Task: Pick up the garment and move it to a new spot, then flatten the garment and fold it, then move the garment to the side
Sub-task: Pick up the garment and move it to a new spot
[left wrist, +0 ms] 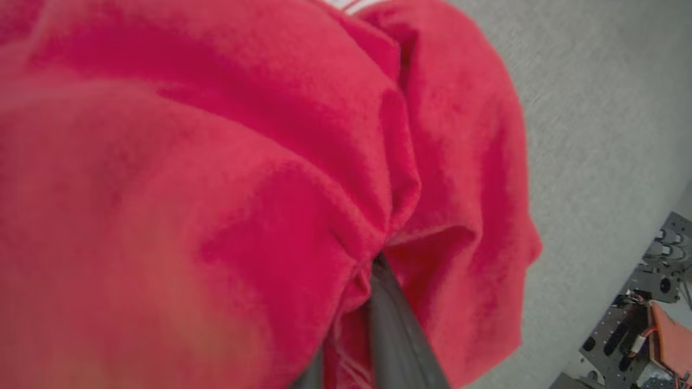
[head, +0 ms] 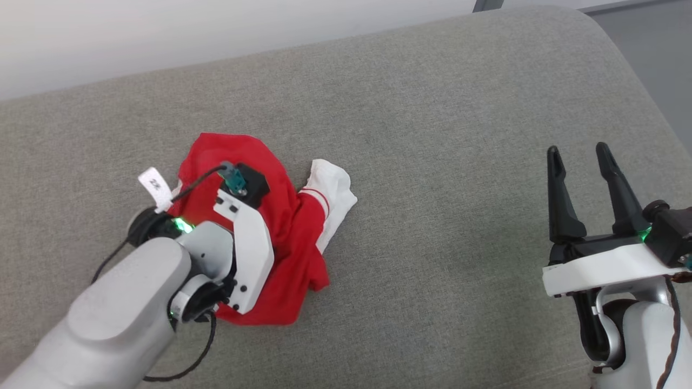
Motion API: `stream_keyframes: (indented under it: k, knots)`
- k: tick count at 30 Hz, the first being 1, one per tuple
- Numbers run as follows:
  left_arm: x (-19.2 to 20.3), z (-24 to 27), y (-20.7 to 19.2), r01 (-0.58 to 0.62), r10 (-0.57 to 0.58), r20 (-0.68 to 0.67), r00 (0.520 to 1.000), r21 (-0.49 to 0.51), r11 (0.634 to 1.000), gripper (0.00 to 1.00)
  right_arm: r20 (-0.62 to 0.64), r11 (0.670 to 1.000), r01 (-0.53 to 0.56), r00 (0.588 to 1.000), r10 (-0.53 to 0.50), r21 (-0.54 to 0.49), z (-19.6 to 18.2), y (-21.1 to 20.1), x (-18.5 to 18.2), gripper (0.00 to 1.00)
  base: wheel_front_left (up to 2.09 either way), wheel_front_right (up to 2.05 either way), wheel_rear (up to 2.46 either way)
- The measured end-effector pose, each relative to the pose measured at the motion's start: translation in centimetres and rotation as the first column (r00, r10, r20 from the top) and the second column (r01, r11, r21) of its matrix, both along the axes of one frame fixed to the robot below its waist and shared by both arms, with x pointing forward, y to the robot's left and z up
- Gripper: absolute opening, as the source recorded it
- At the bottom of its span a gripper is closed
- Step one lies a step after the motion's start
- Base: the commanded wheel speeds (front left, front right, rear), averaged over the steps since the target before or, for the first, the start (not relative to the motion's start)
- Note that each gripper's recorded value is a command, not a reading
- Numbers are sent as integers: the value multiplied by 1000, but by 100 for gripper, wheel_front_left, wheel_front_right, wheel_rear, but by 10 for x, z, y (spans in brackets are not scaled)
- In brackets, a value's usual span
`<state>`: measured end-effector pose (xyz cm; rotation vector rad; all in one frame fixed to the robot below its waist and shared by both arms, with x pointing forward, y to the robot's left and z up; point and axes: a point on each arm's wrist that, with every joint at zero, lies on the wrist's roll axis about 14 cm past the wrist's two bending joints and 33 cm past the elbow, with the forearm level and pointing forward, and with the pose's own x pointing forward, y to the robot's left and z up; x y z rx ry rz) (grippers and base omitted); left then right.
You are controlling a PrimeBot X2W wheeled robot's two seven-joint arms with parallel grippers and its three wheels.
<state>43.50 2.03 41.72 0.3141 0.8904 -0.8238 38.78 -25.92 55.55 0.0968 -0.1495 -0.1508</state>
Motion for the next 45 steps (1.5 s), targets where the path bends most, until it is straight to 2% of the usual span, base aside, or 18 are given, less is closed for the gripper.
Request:
stream_keyframes:
  k: [5,6,7,8,9,10,18,25,30,36,37,38,45]
  knots:
    - [-7,-24,7,-9,12,-67,998,46,999,0,-7,1000,-6,1000,6,14,-4,2,0,100,0,0,0]
    - [-8,-25,7,-7,10,-69,998,46,999,5,-6,1000,-7,1000,7,16,-3,2,1,100,0,0,0]
    - [-8,-26,6,-11,14,-73,997,42,999,30,-4,1000,-10,1000,10,16,-3,3,1,100,0,0,0]
    - [-9,-25,4,-15,17,-79,997,27,1000,72,-2,1000,-12,1000,12,17,-2,4,1,100,0,0,0]
    - [-8,-23,3,-18,19,-74,997,14,1000,72,0,1000,-16,1000,16,19,-2,5,1,100,0,0,0]
    - [-5,-16,2,-31,30,-58,998,-15,999,100,2,999,-30,1000,30,29,-1,9,2,100,0,0,0]
    - [18,40,12,-91,113,116,987,-180,979,100,14,997,-73,997,72,32,5,24,5,100,0,0,0]
    - [25,91,43,-148,255,278,926,-353,924,100,30,993,-119,993,118,13,12,37,6,100,0,0,0]
    - [20,119,74,-173,357,379,853,-440,881,100,39,989,-148,988,147,9,15,46,4,100,0,0,0]
    - [6,147,113,-205,496,475,727,-539,817,100,35,985,-174,984,174,2,14,53,0,100,0,0,0]
    - [3,148,121,-218,521,479,706,-553,804,100,36,984,-180,983,180,2,15,54,0,100,0,0,0]
    - [3,148,121,-218,521,479,706,-553,804,100,36,984,-180,983,180,2,15,54,0,100,0,0,0]
    - [-24,149,164,-285,650,492,579,-625,727,100,41,977,-215,976,215,-6,17,65,-2,100,0,0,0]
